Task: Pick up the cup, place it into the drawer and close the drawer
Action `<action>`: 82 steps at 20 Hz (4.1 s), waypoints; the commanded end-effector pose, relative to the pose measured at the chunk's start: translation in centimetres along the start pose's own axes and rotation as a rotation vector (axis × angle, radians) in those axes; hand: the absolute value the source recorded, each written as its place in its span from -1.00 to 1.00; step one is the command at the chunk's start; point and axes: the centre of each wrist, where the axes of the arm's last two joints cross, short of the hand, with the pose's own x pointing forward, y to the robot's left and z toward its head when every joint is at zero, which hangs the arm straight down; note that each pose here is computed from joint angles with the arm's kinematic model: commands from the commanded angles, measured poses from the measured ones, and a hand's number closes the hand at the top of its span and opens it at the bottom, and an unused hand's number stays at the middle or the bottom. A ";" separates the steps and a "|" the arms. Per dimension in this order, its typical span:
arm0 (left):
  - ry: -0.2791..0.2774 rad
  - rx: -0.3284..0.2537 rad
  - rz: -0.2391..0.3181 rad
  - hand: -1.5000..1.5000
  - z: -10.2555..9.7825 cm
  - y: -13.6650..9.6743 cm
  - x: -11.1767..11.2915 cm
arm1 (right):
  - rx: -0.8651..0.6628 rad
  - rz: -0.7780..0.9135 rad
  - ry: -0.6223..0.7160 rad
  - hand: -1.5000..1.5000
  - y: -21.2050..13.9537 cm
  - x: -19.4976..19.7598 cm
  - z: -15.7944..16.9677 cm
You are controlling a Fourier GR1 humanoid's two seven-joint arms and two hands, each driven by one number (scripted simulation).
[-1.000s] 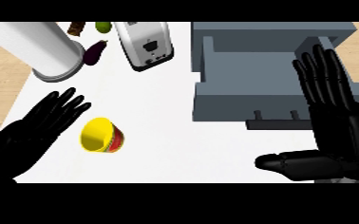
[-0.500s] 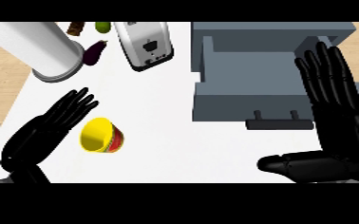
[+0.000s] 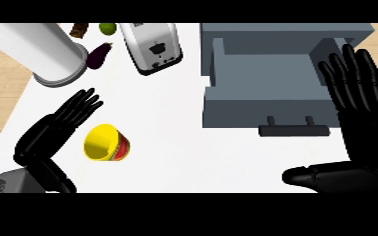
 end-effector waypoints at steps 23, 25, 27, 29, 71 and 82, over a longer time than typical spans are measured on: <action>0.041 0.061 -0.005 -1.00 2.2 2.5 -8.5 | 0.026 -0.011 0.012 -1.00 0.2 0.8 -0.6; 0.049 0.054 -0.003 -1.00 2.4 1.1 -10.4 | 0.030 -0.014 0.010 -1.00 0.0 0.8 -0.7; 0.066 0.080 -0.013 -1.00 3.6 2.9 -9.5 | 0.040 -0.016 0.011 -1.00 1.2 1.0 0.0; 0.054 0.067 0.002 -1.00 2.6 1.7 -10.6 | 0.036 -0.011 0.003 -1.00 1.4 -0.2 -0.2; -0.189 0.201 0.130 1.00 -0.8 -2.8 -13.7 | 0.013 -0.002 0.002 -1.00 -0.1 0.5 -0.3; -0.423 0.645 0.000 1.00 -3.1 -2.9 -11.9 | 0.014 -0.021 0.021 -1.00 -0.1 -0.1 -0.1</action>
